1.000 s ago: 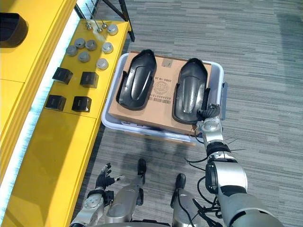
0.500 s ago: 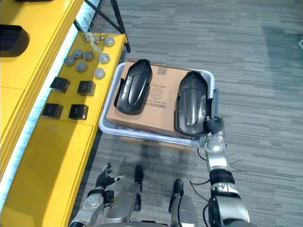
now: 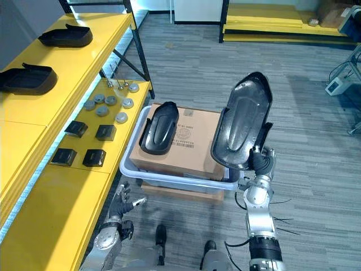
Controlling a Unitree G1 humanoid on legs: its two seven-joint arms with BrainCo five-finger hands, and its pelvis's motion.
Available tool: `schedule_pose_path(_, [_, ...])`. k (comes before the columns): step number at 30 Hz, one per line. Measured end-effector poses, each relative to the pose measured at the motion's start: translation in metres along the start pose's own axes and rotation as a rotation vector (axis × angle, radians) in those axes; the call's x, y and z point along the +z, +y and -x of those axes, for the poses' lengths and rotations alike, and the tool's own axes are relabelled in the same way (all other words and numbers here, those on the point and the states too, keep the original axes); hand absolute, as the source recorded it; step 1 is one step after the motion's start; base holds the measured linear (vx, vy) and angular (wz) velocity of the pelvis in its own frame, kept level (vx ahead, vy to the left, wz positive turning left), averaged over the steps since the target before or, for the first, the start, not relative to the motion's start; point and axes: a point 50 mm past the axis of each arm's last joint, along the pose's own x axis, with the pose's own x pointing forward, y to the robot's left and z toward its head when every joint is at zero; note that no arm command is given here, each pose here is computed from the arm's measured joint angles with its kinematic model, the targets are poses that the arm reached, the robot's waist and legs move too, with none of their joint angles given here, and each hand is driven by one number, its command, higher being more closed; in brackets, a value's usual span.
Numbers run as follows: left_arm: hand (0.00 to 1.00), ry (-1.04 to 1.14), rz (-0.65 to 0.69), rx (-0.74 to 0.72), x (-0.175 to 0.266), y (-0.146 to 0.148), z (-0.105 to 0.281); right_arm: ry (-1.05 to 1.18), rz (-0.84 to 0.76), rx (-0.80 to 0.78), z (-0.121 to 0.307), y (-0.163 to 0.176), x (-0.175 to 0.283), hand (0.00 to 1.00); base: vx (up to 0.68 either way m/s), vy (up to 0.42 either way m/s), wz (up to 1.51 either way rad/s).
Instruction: Walk over and take plastic housings, then place them on the shelf
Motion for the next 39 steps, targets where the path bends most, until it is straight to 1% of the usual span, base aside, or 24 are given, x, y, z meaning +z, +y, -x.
schedule_pose_path(4, [0.00,-0.123,0.035,-0.062,0.025,-0.020,-0.003,-0.061,-0.010,0.039,0.005,0.010,0.013,1.00,0.02,-0.003,0.00])
schedule_pose_path(7, [0.00,-0.158,0.054,-0.109,0.033,-0.036,-0.004,-0.083,-0.026,0.082,0.010,0.018,0.019,1.00,-0.01,0.005,-0.01])
schedule_pose_path(15, [0.00,-0.229,0.004,-0.244,0.044,-0.069,-0.003,-0.130,-0.064,0.212,0.021,0.041,0.032,1.00,-0.02,0.025,-0.12])
schedule_pose_path(18, [0.00,-0.243,-0.013,-0.258,0.046,-0.072,-0.003,-0.157,-0.076,0.211,0.022,0.039,0.038,1.00,0.01,0.022,-0.14])
schedule_pose_path(22, [0.00,-0.249,-0.033,-0.268,0.046,-0.074,-0.003,-0.134,-0.071,0.213,0.026,0.038,0.033,1.00,0.05,0.011,-0.03])
schedule_pose_path(30, [0.00,-0.283,-0.160,-0.294,0.046,-0.075,-0.006,-0.144,-0.039,0.223,0.025,0.034,0.030,1.00,-0.01,0.008,-0.01])
schedule_pose_path(34, [0.00,-0.261,-0.218,-0.299,0.038,-0.075,-0.007,-0.137,-0.021,0.233,0.027,0.033,0.027,1.00,0.00,0.000,0.00])
schedule_pose_path(39, [0.00,-0.239,-0.233,-0.309,0.033,-0.075,-0.007,-0.143,0.029,0.241,0.030,0.031,0.023,1.00,0.00,0.002,-0.01])
